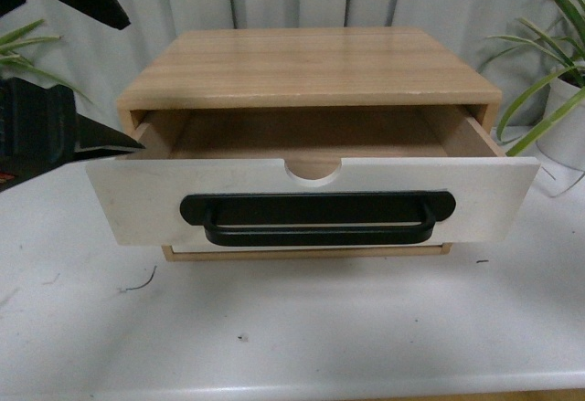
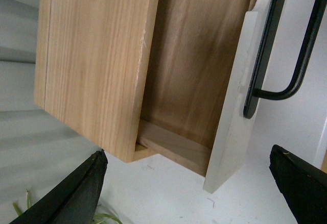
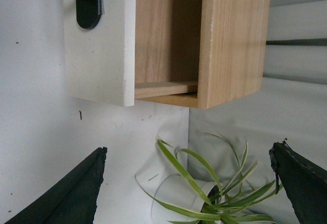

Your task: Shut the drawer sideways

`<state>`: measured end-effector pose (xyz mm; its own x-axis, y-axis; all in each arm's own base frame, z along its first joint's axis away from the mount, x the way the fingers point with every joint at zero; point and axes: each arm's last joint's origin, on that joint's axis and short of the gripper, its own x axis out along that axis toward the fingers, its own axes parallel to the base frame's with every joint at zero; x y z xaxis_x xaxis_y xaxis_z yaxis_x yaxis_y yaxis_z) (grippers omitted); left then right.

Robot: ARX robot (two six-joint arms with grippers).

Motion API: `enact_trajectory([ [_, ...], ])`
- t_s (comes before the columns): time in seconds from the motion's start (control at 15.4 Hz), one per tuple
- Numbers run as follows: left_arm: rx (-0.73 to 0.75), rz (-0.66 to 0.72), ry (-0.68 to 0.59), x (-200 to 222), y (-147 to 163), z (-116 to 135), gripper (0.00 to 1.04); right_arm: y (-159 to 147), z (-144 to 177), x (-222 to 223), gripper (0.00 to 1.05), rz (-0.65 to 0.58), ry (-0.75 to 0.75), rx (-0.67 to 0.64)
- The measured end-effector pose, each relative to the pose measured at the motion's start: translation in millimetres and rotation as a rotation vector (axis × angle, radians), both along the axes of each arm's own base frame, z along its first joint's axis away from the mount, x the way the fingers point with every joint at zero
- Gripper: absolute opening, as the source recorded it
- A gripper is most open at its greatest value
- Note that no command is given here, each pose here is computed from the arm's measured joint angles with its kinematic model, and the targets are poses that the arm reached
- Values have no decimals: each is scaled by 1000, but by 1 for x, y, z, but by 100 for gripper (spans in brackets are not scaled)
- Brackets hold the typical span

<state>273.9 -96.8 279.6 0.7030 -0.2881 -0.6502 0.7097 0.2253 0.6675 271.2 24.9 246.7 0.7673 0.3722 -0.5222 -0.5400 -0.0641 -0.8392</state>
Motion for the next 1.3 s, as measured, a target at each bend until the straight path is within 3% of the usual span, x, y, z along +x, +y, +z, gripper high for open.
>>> enact_trajectory([
  [0.39, 28, -4, 22, 14, -13, -30, 98, 24, -19, 10, 98, -23, 89, 8],
  [0.72, 44, 54, 20, 28, -3, -49, 98, 42, -25, 37, 98, -100, 103, 57],
  [1.3, 26, 127, -46, 48, -2, -63, 98, 44, -30, 53, 98, -116, 73, 80],
])
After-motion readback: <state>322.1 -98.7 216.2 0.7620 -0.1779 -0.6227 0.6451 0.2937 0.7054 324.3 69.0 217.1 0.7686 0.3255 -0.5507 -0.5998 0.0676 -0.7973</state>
